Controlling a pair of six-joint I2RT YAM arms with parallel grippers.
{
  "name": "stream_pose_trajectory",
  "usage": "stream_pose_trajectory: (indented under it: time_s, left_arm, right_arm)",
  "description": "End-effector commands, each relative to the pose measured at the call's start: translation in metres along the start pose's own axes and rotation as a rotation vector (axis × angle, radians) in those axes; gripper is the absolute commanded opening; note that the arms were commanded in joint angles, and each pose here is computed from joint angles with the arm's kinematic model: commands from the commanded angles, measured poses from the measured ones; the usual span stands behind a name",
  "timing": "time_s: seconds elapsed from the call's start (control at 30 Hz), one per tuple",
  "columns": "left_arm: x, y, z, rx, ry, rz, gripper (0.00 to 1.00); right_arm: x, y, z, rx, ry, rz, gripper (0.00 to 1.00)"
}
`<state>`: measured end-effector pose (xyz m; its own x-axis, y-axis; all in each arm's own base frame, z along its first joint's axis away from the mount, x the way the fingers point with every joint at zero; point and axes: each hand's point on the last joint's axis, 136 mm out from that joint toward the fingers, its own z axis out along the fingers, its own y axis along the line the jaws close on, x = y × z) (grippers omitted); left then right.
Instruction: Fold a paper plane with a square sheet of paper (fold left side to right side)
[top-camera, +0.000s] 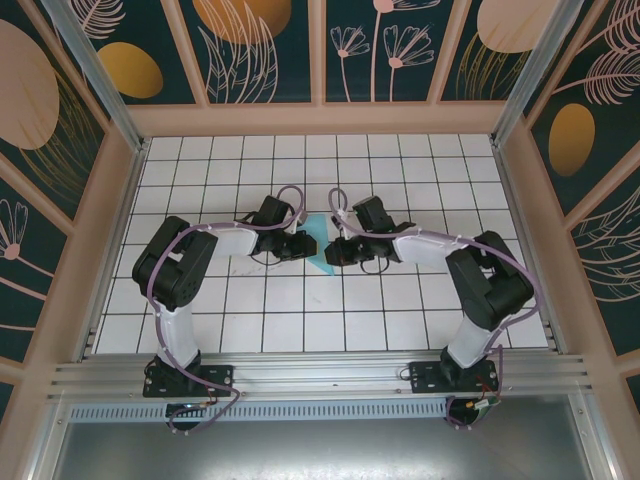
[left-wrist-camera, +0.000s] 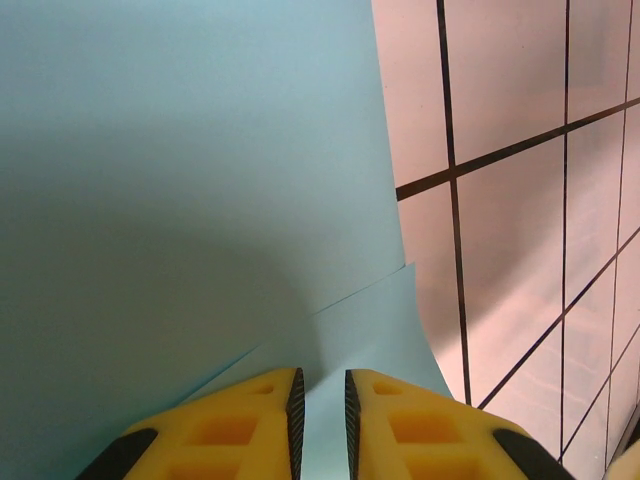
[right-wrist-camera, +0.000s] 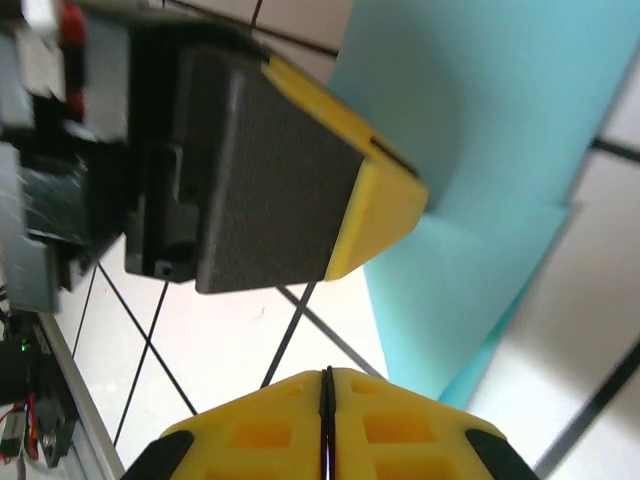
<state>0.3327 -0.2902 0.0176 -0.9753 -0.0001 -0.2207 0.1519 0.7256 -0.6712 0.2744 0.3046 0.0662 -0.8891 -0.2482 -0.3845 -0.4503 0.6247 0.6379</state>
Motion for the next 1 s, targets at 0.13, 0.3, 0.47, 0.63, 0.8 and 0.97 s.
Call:
stream_pose_trajectory:
  time_s: [0.13,0.3,0.47,0.63,0.8,0.97]
  left_arm:
    - [0.014,0.027,0.01,-0.083,0.028,-0.024,0.23]
    - [0.014,0.027,0.009,-0.083,0.025,-0.022,0.23]
    - [0.014,0.026,0.009,-0.083,0.025,-0.019,0.23]
    - [0.014,0.027,0.008,-0.087,0.025,-0.017,0.23]
    - [0.014,0.027,0.009,-0.087,0.025,-0.017,0.23]
    - [0.013,0.026,0.009,-0.087,0.026,-0.014,0.22]
  right_arm:
    - [0.002,0.001,0.018,-0.04,0.042,0.04,0.09]
    - [0.002,-0.006,0.024,-0.021,0.057,0.048,0.09]
    - [0.008,-0.011,0.027,-0.011,0.077,0.057,0.09]
    - [0.02,-0.016,0.03,0.003,0.112,0.067,0.09]
    - [0.027,-0.024,0.031,0.039,0.137,0.072,0.09]
    - [0.032,-0.028,0.034,0.065,0.158,0.073,0.09]
